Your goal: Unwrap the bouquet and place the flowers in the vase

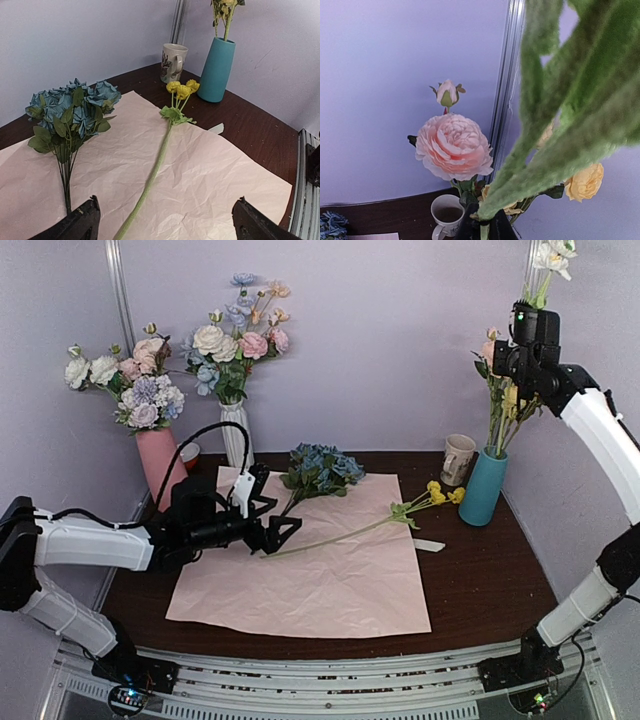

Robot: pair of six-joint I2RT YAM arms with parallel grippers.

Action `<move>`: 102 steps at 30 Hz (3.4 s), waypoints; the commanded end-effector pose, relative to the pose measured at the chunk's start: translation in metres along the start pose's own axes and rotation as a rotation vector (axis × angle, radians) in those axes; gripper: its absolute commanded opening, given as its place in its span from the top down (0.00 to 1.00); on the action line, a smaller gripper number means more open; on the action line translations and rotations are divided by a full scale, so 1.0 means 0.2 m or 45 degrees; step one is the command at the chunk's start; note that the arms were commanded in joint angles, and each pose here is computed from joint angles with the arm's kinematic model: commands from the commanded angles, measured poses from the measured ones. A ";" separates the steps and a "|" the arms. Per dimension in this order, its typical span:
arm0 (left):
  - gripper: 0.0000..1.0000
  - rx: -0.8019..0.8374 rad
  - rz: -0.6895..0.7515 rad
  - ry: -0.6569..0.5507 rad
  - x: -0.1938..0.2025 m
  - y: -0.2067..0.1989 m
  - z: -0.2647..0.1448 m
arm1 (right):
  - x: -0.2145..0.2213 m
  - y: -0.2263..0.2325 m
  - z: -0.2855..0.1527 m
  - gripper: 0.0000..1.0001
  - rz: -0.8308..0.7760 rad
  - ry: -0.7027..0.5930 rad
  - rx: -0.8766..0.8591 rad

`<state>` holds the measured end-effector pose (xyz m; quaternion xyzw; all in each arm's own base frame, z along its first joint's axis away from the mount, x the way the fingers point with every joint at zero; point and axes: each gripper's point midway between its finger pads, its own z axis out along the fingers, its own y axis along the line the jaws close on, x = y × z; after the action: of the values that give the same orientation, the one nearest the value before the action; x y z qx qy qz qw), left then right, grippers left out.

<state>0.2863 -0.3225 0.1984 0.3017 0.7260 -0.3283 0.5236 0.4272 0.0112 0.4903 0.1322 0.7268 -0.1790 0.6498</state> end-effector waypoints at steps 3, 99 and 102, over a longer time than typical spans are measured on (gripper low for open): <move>0.06 0.022 0.039 -0.051 -0.08 -0.02 0.02 | 0.18 -0.02 0.03 1.00 0.009 0.076 0.018; 0.32 0.053 0.331 0.702 0.68 0.30 0.44 | 1.53 0.75 -0.58 0.18 0.212 0.826 -1.122; 0.40 0.067 0.329 0.700 0.69 0.30 0.47 | 1.53 0.75 -0.58 0.18 0.214 0.829 -1.125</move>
<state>0.3429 -0.3354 0.0330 0.4661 0.8047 -0.1629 0.3296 0.3508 0.1801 0.1800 -0.0489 0.8877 0.2322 0.3945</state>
